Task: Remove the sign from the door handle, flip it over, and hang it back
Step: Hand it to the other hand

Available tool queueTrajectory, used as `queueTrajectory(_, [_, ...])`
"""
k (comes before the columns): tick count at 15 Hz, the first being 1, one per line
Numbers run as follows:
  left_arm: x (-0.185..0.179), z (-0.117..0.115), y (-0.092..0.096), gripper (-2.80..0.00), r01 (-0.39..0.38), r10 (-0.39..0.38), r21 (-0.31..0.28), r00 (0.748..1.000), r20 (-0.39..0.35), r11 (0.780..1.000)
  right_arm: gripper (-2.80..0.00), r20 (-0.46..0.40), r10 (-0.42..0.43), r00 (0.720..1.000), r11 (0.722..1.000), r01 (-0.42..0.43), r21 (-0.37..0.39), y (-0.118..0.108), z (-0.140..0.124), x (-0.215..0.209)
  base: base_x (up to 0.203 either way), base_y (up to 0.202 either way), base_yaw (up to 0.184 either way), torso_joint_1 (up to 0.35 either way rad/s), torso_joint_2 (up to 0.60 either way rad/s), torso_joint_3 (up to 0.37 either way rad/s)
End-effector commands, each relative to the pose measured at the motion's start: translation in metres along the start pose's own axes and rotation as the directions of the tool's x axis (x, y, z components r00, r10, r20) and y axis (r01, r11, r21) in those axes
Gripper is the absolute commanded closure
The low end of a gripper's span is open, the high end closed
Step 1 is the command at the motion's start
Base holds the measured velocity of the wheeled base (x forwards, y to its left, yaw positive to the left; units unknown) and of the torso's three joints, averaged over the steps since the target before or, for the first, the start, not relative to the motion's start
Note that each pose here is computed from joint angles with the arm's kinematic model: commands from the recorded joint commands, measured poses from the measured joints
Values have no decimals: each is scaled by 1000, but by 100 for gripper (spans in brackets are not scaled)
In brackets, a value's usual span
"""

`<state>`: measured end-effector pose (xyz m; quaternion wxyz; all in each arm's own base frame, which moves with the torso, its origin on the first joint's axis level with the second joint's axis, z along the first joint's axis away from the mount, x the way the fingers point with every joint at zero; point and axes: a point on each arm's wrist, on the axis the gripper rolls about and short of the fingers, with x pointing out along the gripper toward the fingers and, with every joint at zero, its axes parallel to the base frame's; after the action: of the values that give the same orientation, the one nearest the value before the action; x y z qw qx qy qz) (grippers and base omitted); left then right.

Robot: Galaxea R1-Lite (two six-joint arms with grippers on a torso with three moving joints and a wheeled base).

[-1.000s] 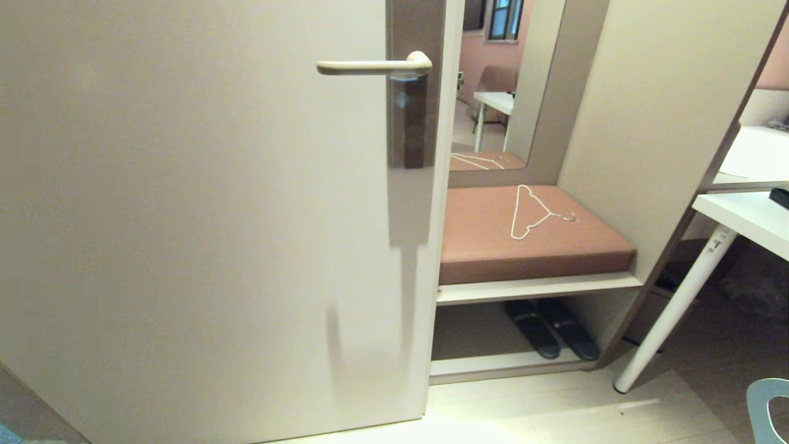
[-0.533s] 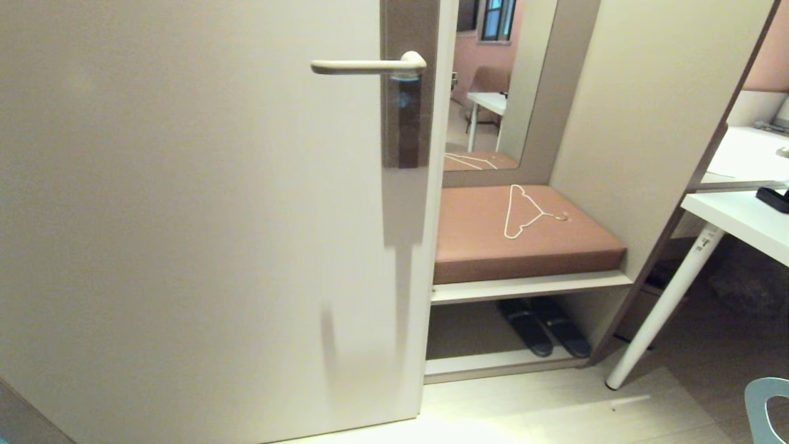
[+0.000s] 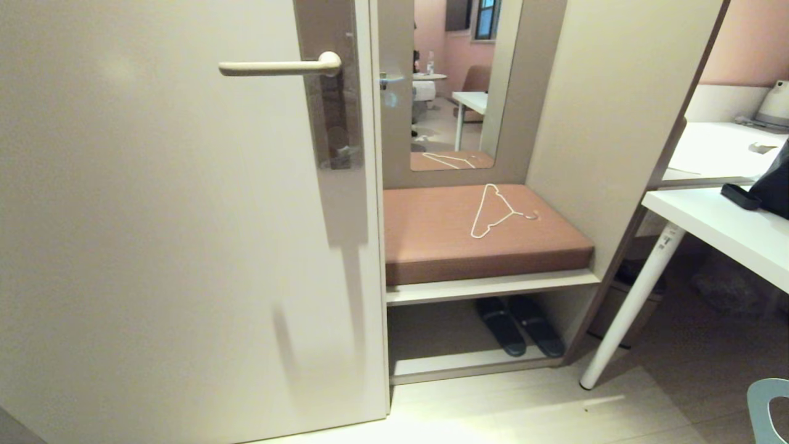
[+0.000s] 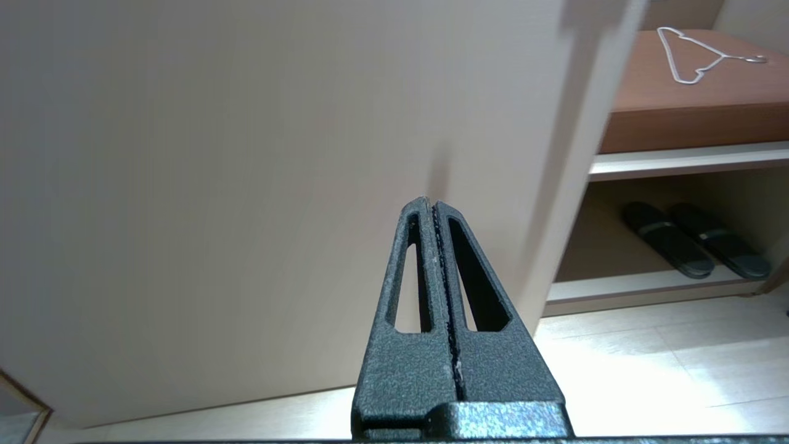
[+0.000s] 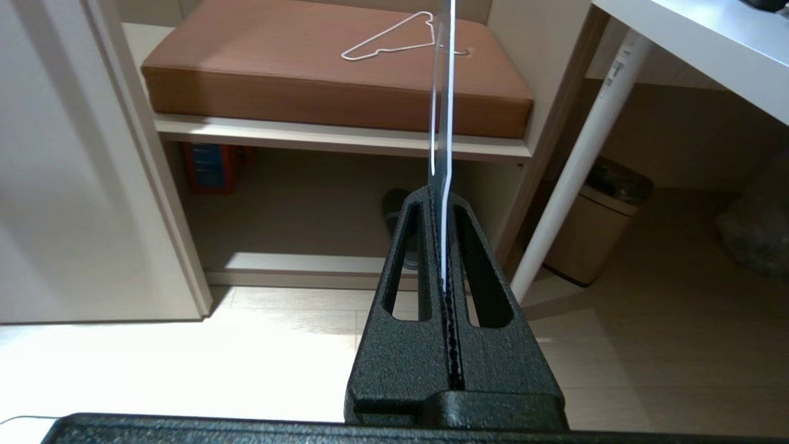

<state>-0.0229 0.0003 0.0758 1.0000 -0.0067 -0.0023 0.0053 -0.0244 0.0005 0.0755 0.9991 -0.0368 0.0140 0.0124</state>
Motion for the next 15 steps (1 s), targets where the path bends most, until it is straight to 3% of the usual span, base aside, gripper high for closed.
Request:
queueTrajectory(1, [0, 0, 0, 0, 0, 0, 0, 1000, -1, 1000, 0, -2, 1, 1000, 1000, -1, -1, 0, 0, 0, 0, -110, 3, 6, 6, -1])
queueTrajectory(15, [0, 0, 0, 0, 0, 0, -2, 1000, -1, 1000, 0, -2, 1, 1000, 1000, -1, -1, 0, 0, 0, 0, -4, 0, 1, 0, 0])
